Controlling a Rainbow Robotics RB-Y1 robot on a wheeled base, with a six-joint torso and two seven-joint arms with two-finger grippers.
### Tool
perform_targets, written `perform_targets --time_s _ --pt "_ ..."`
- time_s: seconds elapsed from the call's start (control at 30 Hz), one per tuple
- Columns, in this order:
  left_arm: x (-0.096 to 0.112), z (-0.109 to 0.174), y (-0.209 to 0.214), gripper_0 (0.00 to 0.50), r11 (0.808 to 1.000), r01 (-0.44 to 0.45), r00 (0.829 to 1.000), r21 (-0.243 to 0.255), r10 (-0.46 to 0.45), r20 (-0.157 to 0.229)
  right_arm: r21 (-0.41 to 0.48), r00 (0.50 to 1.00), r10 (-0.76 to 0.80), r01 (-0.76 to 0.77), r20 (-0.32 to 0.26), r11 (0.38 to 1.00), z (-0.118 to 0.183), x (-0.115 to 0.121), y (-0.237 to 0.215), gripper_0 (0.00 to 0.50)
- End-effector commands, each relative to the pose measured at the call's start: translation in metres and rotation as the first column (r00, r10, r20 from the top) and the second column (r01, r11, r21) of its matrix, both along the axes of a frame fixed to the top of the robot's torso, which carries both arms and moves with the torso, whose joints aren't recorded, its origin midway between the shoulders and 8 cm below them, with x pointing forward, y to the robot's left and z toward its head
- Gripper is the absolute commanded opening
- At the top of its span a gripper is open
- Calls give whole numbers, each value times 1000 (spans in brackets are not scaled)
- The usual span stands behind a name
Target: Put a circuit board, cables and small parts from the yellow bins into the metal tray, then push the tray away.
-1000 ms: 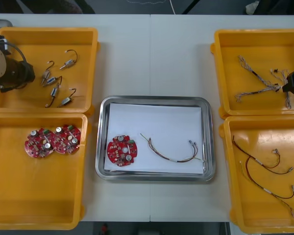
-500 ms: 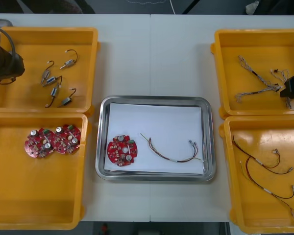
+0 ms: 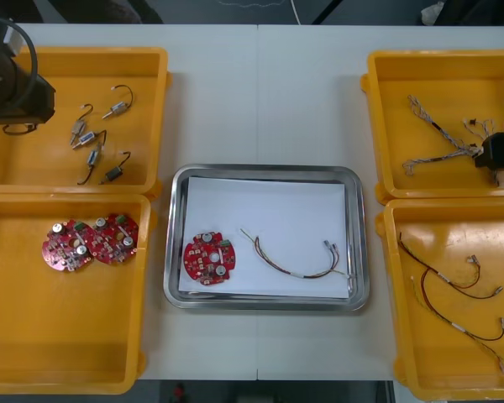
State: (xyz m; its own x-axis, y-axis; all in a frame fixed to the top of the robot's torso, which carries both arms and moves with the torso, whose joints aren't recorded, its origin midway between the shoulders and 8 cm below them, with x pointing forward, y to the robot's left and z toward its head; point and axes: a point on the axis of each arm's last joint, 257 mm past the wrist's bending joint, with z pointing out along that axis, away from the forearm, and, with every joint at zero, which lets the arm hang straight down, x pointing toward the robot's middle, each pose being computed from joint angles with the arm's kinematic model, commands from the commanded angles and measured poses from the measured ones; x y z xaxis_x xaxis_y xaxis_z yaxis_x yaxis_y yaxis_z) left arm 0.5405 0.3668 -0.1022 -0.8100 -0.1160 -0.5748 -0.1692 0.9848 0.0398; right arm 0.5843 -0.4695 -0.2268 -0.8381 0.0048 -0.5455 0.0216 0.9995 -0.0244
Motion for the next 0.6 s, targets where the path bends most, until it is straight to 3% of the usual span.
perform_targets --time_s 0.03,0.13,0.17,0.23,0.27,0.6 --pt "-11 4 -45 5 996 86 996 5 -86 -2 -21 999 41 -40 12 999 8 13 17 500" --pt "-21 5 -74 6 989 150 989 -1 -150 -13 -18 999 40 -40 -7 999 5 8 17 500" --pt "-24 5 -79 3 987 162 987 0 -162 -16 -17 999 38 -38 -12 999 4 7 17 444" --pt "-33 5 -100 6 978 209 978 -1 -209 -28 -14 999 39 -40 -24 999 0 3 17 26" --pt "-35 5 -103 5 977 215 976 -3 -215 -31 -15 999 39 -40 -27 999 -1 3 17 0" --pt "-65 2 -191 4 948 307 949 -87 -312 -42 14 999 32 -32 -17 999 0 1 14 0"
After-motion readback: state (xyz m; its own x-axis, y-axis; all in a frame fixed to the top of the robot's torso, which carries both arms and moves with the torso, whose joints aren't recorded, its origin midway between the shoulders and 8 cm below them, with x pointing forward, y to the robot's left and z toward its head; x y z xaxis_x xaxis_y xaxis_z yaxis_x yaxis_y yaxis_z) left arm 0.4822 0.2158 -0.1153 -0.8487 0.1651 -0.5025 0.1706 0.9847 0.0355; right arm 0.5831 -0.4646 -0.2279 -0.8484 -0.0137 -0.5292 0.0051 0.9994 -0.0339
